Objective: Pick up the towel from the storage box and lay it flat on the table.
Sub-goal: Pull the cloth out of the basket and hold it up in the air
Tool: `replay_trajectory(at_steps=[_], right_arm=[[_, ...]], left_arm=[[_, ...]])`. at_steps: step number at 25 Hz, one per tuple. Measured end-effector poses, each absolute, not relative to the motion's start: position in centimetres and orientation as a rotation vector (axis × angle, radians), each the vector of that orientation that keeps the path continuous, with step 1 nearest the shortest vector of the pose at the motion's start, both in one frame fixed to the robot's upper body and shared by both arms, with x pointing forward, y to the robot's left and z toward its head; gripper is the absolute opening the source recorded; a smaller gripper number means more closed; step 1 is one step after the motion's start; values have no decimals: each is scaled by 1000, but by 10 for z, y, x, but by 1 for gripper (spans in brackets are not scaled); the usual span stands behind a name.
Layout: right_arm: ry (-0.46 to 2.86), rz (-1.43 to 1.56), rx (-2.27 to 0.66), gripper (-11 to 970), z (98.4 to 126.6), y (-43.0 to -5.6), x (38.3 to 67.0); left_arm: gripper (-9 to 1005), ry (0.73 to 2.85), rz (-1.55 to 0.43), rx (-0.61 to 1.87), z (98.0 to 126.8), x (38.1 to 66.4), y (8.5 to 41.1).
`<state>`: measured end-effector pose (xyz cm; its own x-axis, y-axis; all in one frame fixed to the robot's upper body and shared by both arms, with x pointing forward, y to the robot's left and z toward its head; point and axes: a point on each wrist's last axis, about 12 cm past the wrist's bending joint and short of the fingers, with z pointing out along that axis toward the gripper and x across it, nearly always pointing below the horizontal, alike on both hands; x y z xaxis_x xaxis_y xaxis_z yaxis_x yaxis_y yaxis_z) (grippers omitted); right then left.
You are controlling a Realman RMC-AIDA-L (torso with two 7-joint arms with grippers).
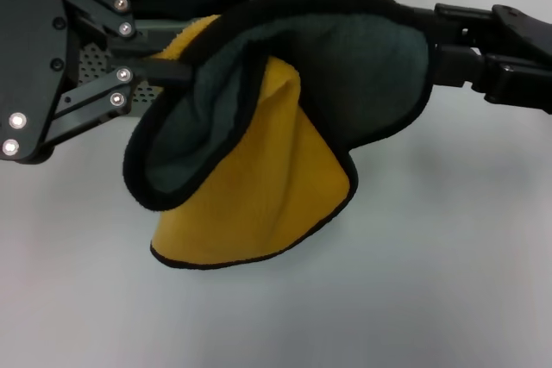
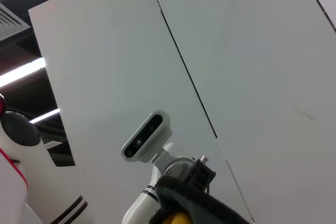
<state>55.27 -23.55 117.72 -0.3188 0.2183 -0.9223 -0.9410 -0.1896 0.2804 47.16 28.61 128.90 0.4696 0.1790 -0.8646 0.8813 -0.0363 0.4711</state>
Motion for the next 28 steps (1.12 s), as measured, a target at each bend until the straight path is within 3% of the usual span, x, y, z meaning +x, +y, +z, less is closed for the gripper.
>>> replay_trajectory(at_steps=[12,28], right_arm=[[1154,1663,-982,317,1176,-229,553],[1043,1631,-971,171,1180,-233,548]], left_arm=[[44,960,-752,1516,1288,473,285],[46,974,-783,1482,1279,473,286]])
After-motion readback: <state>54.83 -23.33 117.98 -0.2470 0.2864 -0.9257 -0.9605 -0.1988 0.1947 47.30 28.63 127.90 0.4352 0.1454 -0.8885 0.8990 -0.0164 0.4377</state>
